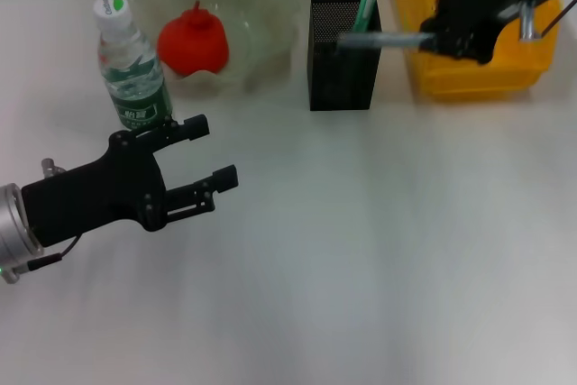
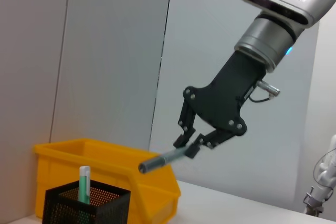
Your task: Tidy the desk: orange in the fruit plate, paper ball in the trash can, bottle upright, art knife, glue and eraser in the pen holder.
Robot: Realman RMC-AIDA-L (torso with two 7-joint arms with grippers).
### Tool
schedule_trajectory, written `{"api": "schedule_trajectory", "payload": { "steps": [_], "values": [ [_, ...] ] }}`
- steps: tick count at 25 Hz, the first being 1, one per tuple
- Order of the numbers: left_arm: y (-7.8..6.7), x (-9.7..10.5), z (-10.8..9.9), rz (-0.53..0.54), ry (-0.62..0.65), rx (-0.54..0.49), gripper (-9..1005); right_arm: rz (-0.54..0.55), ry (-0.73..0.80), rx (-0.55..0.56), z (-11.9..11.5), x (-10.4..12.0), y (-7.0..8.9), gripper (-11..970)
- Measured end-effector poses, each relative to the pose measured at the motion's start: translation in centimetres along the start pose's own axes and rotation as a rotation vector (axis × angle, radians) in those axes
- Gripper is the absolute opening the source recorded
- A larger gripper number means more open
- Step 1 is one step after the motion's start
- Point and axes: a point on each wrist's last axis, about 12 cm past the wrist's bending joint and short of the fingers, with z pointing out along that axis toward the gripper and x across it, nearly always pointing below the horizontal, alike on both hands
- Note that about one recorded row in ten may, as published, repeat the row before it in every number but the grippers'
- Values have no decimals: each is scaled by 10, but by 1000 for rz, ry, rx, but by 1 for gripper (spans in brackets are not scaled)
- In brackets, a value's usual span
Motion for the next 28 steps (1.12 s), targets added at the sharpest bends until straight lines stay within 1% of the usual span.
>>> {"api": "schedule_trajectory", "payload": {
  "steps": [2, 5, 7, 8, 11, 12, 13, 16, 17, 18, 22, 25, 26, 27, 28],
  "values": [
    [0, 0, 0, 0, 0, 0, 796, -50, 49, 58, -3, -2, -2, 133],
    [1, -1, -1, 1, -5, -8, 796, -82, 89, 88, -1, -2, -2, 133],
    [1, -1, -1, 1, -5, -8, 796, -143, 140, 130, 2, -4, 0, 133],
    [2, -1, -1, 6, -6, -14, 796, -143, 140, 130, 2, -4, 0, 133],
    [3, -1, -1, 22, -11, -24, 796, -188, 145, 147, 1, -7, 0, 132],
    [2, -1, 0, 39, -20, -30, 796, -220, 144, 159, -1, -7, -1, 132],
    [2, -1, 0, 39, -20, -30, 796, -220, 144, 159, -1, -7, -1, 132],
    [2, -1, 1, 52, -26, -35, 795, -269, 142, 177, -2, -5, -1, 132],
    [1, -1, 1, 60, -29, -38, 795, -309, 138, 202, -2, -3, -1, 132],
    [1, -1, 1, 62, -30, -39, 795, -309, 138, 202, -2, -3, -1, 132],
    [1, -1, 1, 69, -35, -41, 795, -402, 126, 290, -1, 9, 0, 133],
    [1, -1, 0, 72, -44, -50, 795, -477, 121, 352, 2, 12, 1, 133],
    [1, -1, 0, 72, -46, -53, 795, -508, 121, 376, 4, 13, 1, 133],
    [1, -1, -1, 76, -49, -59, 795, -569, 124, 415, 9, 16, 4, 132],
    [0, 0, -1, 81, -52, -63, 795, -569, 124, 415, 9, 16, 4, 132]
  ]
}}
